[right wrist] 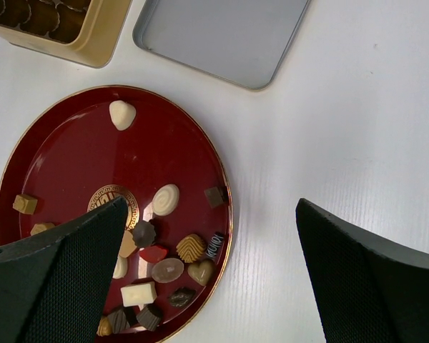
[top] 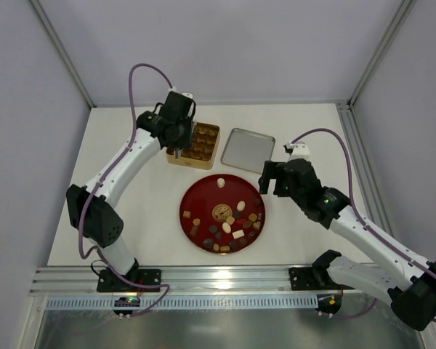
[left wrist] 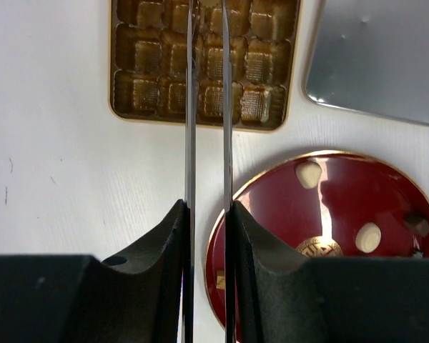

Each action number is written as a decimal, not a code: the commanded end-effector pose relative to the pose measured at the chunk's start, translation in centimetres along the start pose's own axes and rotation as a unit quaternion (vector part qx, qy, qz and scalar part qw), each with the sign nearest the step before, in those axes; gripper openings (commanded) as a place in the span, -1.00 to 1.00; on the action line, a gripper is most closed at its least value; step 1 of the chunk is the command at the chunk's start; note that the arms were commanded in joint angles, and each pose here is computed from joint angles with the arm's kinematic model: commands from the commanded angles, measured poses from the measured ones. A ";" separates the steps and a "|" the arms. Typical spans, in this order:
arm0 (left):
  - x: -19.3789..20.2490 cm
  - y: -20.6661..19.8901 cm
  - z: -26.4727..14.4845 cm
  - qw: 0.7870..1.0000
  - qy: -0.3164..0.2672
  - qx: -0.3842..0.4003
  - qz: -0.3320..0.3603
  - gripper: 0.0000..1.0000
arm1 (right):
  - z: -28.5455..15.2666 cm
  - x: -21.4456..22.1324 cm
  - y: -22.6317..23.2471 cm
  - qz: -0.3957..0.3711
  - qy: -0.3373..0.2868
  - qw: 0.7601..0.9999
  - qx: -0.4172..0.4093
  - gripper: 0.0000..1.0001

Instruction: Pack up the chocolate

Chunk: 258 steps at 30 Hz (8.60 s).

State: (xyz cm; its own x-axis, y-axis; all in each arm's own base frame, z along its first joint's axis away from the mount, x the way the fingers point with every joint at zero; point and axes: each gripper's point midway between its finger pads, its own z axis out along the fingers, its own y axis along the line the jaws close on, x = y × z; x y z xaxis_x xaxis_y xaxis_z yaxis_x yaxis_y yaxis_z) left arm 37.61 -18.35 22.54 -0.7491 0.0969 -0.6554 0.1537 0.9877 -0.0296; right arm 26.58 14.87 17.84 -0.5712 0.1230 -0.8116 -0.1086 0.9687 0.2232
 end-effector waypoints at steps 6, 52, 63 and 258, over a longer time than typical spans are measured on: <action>-4.9 1.1 4.5 0.999 -0.030 -0.022 0.006 -0.46 | -1.5 -2.3 0.2 0.007 -0.035 0.999 -0.011 1.00; -2.4 2.6 7.8 0.998 0.028 -0.043 0.029 -0.29 | -1.0 -0.8 -0.2 0.016 -0.021 1.000 -0.010 1.00; -4.1 2.5 5.8 0.999 0.006 -0.038 0.030 -0.22 | -1.4 -1.1 -0.3 0.019 -0.027 0.999 -0.010 0.99; -4.4 -1.2 7.6 0.999 -0.023 0.009 0.037 -0.44 | 0.5 -0.5 -1.7 0.033 -0.003 0.999 -0.002 0.99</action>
State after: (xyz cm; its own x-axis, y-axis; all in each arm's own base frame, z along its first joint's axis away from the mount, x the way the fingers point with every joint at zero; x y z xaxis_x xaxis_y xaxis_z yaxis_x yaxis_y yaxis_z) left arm 44.26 -20.08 17.73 -0.7576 0.1676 -0.6309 0.1970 0.9801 0.0238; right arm 26.88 13.00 16.76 -0.6003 0.1712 -0.7812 -0.0640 0.9634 0.2603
